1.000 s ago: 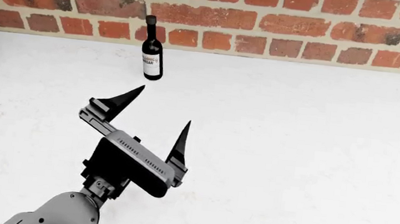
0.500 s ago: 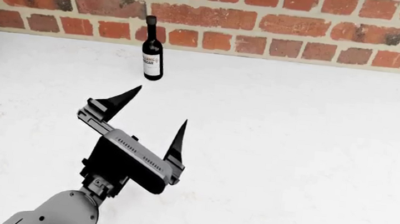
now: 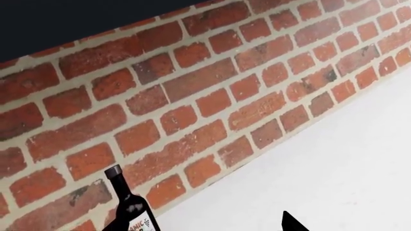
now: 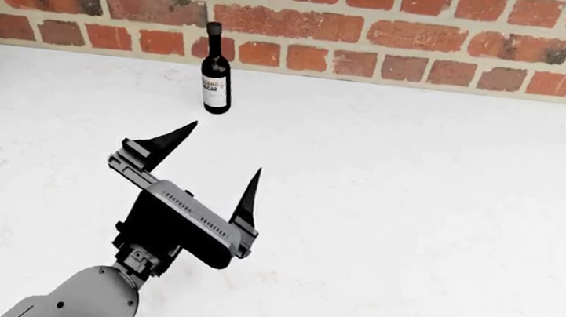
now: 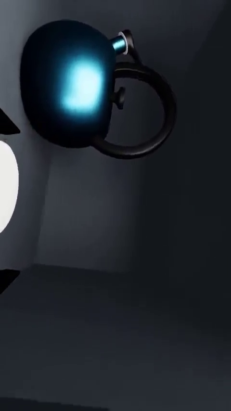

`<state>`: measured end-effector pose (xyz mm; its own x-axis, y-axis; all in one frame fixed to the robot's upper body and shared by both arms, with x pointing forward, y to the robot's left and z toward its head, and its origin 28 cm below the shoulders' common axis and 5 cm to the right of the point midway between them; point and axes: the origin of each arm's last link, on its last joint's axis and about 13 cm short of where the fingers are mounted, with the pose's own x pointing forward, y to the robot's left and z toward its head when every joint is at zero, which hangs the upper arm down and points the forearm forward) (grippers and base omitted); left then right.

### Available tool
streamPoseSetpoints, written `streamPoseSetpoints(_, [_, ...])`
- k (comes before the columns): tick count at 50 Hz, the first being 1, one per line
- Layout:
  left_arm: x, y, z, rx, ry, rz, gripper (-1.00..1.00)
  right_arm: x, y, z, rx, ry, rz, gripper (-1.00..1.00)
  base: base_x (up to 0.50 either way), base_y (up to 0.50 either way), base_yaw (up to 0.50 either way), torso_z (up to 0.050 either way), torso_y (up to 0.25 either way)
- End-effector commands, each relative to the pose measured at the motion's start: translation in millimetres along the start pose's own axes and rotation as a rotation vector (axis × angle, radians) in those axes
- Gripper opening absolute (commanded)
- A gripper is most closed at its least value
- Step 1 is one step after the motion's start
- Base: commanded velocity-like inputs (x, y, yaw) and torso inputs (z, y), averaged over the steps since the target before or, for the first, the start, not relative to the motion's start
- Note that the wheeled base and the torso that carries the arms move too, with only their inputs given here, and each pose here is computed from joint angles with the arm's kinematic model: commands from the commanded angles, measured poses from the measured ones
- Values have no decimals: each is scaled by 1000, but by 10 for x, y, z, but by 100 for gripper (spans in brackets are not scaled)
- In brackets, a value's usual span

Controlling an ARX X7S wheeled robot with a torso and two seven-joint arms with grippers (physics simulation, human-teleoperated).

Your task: A wet mug is on the counter and needs to be dried. Pick it up and place it upside down in the open cabinet.

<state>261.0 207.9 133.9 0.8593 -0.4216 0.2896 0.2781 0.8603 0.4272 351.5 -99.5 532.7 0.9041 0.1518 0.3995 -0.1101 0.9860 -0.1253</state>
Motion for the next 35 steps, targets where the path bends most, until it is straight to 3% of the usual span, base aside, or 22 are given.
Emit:
streamPoseSetpoints(1, [0,7,-28,-1,5,2,100,-13,44,130,-81,-35,18,100,0,0,0,0,0])
streamPoseSetpoints(35, [-9,10,-33,-1,9,0,100,-162,133,659,-241,-158,48,100,0,0,0,0,0])
